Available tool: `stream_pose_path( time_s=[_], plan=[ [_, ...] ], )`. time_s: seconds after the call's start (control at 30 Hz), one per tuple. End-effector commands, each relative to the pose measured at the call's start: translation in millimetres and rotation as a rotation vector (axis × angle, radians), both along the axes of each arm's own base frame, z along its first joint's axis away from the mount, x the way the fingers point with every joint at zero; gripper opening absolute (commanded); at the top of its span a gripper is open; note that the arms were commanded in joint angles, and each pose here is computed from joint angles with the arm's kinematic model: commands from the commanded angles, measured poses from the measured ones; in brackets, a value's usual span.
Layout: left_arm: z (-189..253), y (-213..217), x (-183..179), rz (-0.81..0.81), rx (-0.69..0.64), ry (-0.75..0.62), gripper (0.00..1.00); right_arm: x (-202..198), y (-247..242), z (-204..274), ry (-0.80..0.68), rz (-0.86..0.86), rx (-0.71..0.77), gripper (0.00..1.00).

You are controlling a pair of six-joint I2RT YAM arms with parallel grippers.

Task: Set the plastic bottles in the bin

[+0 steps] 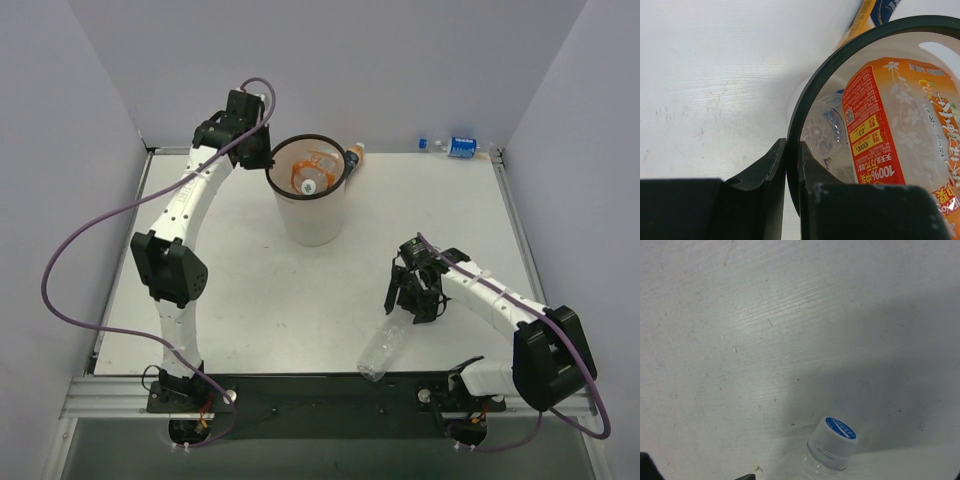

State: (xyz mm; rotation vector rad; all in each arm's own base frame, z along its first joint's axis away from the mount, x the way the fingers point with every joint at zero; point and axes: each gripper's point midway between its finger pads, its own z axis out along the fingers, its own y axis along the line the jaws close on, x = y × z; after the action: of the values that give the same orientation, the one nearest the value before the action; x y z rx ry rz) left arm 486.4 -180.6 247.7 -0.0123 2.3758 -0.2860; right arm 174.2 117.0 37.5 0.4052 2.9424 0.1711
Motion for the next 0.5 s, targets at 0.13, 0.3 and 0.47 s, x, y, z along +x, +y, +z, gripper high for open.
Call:
stream_pose_path(
  time_s=[0.13, 0.3, 0.47],
  plan=[
    [20.7, -3.7, 17.1, 0.003, -0.059, -0.078, 0.02, 1.7, 2.8, 2.8, 0.015, 0.016, 0.004, 0.48],
    [25.2, -5.5, 16.9, 0.004, -0.073, -0.084, 0.13, 15.6, 1.1, 25.1, -0.049, 0.035, -0.009, 0.33],
    [28.2, -4.7, 14.2, 0.006, -0.077, -0.086, 0.26, 29.7, -2.4, 44.0, -0.102, 0.089, -0.047, 0.33]
  ],
)
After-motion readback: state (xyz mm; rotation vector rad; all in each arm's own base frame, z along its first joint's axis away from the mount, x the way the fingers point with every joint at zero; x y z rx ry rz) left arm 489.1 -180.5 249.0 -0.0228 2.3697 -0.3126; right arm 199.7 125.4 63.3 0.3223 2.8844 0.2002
